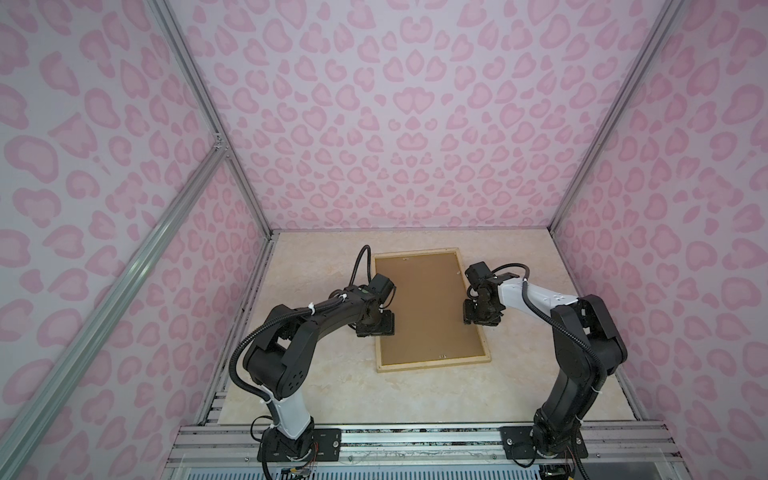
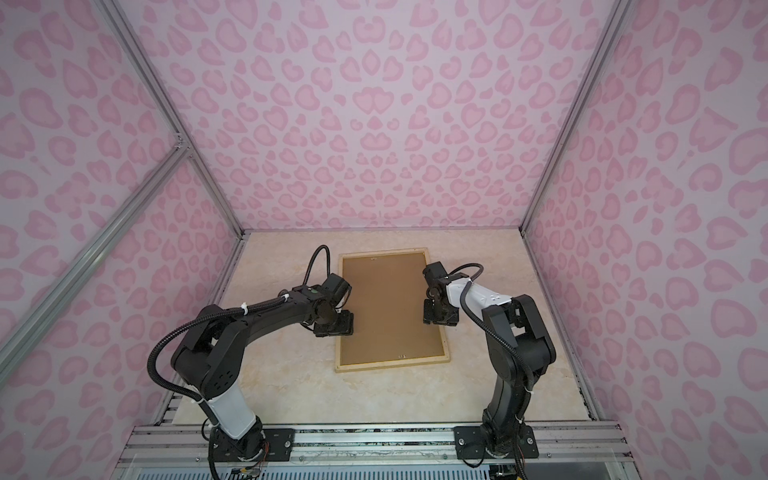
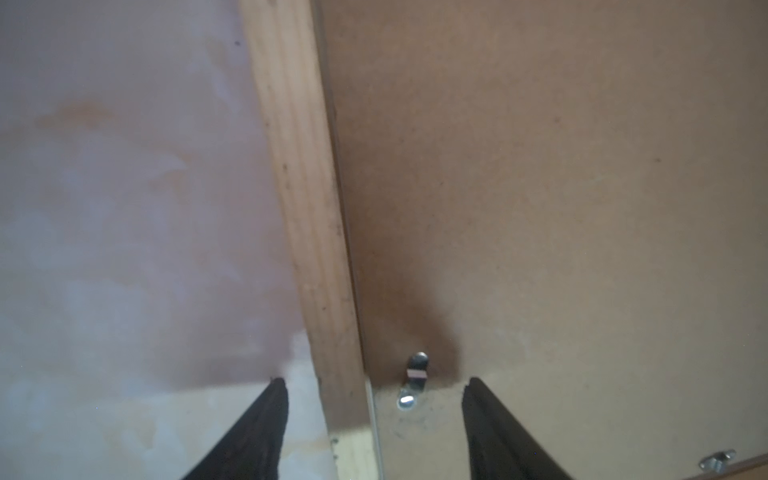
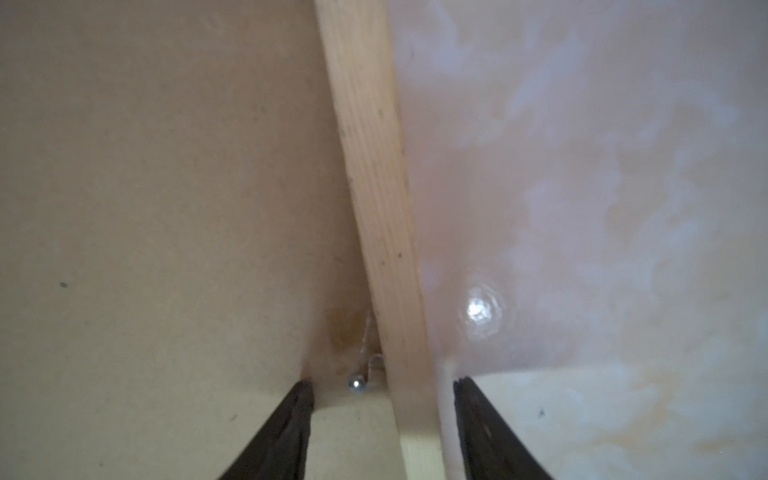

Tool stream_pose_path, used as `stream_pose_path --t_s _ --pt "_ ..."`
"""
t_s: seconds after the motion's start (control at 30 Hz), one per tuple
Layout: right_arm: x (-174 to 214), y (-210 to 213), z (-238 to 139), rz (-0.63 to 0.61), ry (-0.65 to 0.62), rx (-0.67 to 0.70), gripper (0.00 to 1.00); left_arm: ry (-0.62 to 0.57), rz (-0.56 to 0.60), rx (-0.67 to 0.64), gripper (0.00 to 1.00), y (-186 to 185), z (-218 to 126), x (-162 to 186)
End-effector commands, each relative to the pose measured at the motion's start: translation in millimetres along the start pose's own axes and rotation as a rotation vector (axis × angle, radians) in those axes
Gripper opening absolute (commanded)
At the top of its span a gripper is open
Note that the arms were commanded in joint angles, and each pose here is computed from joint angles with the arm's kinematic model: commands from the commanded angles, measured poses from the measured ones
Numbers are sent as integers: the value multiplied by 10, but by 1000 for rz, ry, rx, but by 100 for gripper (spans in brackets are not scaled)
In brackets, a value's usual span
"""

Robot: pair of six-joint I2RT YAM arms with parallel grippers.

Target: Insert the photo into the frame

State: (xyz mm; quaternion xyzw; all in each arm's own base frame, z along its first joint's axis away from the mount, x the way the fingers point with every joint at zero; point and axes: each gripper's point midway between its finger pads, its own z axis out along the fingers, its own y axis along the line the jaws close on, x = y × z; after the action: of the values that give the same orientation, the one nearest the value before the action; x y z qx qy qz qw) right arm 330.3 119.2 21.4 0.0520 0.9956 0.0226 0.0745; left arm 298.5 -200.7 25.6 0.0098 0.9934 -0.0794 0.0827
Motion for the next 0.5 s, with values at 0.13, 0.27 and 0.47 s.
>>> stream_pose_path --t_s 0.13,0.27,0.47 --pt "-19 -47 123 -1 6 21 45 7 -18 -62 56 84 69 -24" --pt "-9 -43 133 -3 12 15 42 -1 -29 -70 48 84 66 -58" --pt "-10 -18 146 0 17 -4 40 -1 -40 -73 37 89 65 -57"
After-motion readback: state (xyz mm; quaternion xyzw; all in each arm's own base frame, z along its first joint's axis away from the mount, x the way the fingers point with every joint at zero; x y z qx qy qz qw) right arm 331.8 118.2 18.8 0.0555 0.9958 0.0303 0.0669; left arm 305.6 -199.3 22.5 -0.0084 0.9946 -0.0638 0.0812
